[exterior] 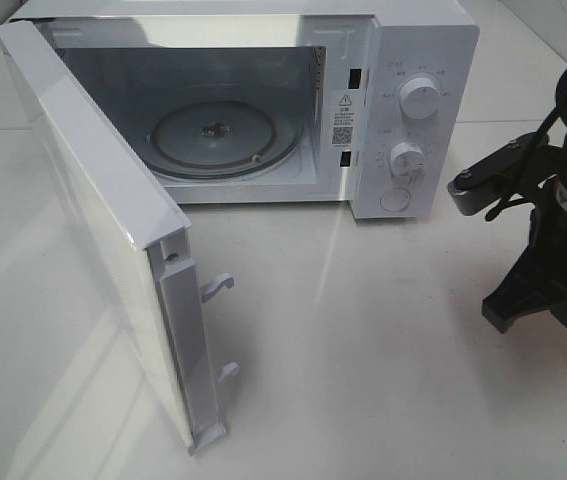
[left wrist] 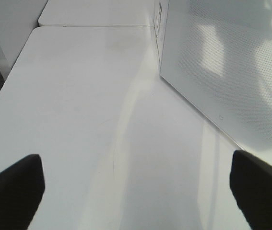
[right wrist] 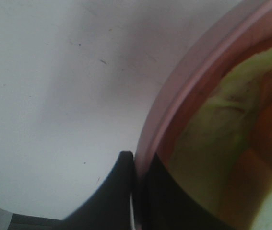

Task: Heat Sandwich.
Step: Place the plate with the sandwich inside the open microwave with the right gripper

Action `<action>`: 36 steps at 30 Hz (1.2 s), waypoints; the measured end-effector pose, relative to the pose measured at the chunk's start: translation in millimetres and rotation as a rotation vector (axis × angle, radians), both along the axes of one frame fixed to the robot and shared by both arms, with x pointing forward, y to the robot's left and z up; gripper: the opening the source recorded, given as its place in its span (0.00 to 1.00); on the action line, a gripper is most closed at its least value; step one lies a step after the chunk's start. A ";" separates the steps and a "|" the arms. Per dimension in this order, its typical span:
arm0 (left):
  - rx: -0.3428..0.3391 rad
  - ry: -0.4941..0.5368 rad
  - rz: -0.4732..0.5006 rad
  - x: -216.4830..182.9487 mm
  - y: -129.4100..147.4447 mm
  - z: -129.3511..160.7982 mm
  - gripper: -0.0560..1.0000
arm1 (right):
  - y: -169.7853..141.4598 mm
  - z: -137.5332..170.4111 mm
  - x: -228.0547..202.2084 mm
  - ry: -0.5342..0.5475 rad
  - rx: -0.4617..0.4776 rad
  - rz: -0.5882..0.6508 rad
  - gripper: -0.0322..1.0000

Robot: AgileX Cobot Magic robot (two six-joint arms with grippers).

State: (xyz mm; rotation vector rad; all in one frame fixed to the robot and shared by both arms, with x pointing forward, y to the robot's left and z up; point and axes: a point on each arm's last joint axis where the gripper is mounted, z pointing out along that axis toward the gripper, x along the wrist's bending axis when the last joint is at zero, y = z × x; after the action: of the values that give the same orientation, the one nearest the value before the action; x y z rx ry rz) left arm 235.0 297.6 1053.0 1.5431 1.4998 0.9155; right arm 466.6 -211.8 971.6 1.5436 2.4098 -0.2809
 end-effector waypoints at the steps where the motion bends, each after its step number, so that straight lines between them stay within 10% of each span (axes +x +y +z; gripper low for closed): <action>1: 0.000 0.000 0.000 0.0 0.0 0.0 0.99 | 3.5 0.8 -2.0 0.000 -0.001 0.016 0.06; 36: 0.000 0.000 0.000 0.0 0.0 0.0 0.99 | 77.8 3.3 -56.5 0.105 -0.091 0.656 0.06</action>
State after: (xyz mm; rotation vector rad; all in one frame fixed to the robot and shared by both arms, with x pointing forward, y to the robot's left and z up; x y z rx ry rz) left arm 235.0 297.6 1053.0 1.5431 1.4998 0.9155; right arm 410.1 -134.0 974.9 0.6491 2.7723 -0.3276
